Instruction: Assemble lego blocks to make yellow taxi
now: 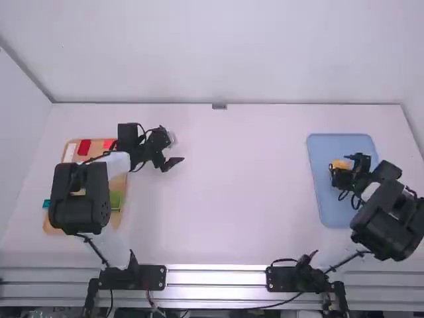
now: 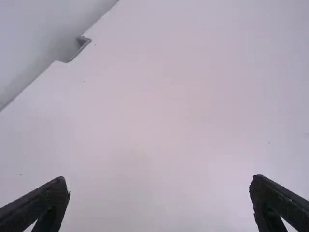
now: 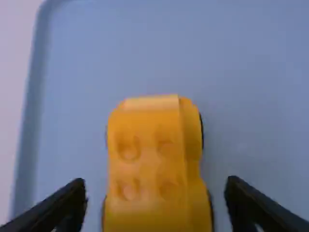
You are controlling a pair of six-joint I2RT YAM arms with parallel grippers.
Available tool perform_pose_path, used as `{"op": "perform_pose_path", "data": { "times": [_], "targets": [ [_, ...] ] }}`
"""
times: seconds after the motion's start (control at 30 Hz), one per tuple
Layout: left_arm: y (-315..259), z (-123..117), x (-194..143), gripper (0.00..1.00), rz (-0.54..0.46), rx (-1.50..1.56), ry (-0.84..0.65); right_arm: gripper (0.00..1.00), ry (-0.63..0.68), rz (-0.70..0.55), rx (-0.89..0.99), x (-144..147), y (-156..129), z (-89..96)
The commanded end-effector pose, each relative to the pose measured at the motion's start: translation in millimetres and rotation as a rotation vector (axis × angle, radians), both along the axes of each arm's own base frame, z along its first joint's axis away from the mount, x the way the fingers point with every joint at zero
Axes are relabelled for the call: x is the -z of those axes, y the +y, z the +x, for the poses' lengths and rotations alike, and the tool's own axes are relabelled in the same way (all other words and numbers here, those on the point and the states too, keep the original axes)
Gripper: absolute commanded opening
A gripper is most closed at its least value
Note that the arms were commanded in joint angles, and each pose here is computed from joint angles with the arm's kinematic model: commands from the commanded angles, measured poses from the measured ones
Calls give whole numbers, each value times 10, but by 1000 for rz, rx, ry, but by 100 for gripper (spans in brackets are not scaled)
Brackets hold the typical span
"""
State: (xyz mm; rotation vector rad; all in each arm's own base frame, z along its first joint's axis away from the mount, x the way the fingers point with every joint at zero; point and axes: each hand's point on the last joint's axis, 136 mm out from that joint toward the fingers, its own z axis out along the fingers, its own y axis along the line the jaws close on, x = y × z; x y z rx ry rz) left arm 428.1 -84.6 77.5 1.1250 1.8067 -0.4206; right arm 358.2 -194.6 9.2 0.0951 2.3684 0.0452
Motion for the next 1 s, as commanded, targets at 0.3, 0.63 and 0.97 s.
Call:
{"op": "perform_pose_path", "data": {
  "times": [0.3,0.63,0.97],
  "targets": [
    [457,348,-362,99,-39,-450,137,99,52,31,121,-355,-36,26],
    [609,-157,-1310,99,69,-580,69,98,52,-76,14,-1401,576,46],
    [571,-639,-2018,97,30,-599,-81,97,-169,-157,-190,-2209,1493,72]
  ]
}}
